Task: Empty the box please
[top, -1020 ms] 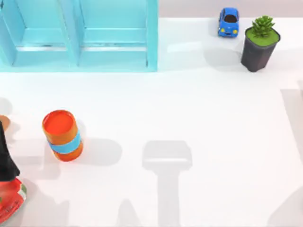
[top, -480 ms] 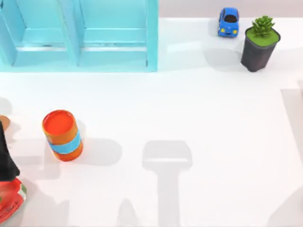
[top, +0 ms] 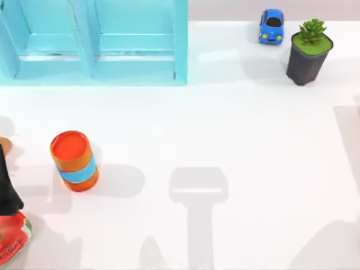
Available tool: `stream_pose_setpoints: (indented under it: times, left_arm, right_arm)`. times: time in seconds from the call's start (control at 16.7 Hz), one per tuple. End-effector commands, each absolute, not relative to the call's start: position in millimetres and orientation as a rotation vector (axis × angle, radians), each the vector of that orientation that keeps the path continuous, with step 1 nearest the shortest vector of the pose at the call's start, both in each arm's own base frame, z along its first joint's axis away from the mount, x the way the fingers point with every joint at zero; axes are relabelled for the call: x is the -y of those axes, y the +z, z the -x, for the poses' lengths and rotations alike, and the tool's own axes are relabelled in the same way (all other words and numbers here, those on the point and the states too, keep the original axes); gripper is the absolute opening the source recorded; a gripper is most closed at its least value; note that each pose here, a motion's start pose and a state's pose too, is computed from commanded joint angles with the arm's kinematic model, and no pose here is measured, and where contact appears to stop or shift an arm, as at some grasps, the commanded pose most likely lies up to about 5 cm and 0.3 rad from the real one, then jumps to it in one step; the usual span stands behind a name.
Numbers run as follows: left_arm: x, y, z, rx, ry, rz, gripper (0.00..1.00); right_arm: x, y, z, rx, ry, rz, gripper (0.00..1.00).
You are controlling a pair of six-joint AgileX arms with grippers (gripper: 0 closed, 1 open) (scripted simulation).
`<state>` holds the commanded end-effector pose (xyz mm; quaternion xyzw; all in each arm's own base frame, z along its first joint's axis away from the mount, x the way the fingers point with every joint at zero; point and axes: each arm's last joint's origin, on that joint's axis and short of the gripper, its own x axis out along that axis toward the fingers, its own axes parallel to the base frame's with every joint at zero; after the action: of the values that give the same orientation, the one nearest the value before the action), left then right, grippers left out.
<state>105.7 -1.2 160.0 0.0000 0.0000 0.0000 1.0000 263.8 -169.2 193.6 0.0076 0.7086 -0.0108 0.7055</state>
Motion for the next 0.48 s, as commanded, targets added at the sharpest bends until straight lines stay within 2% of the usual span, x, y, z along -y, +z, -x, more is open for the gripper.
stream_pose_setpoints:
  times: [0.3, 0.48]
  left_arm:
    - [1.2, 160.0, -105.7, 0.000, 0.000, 0.000, 1.00]
    - [1.2, 160.0, -105.7, 0.000, 0.000, 0.000, 1.00]
  right_arm:
    - [166.3, 257.0, -259.2, -1.576, -0.027, -0.019, 0.00]
    - [164.0, 273.0, -256.3, -1.568, -0.031, -0.016, 0.00]
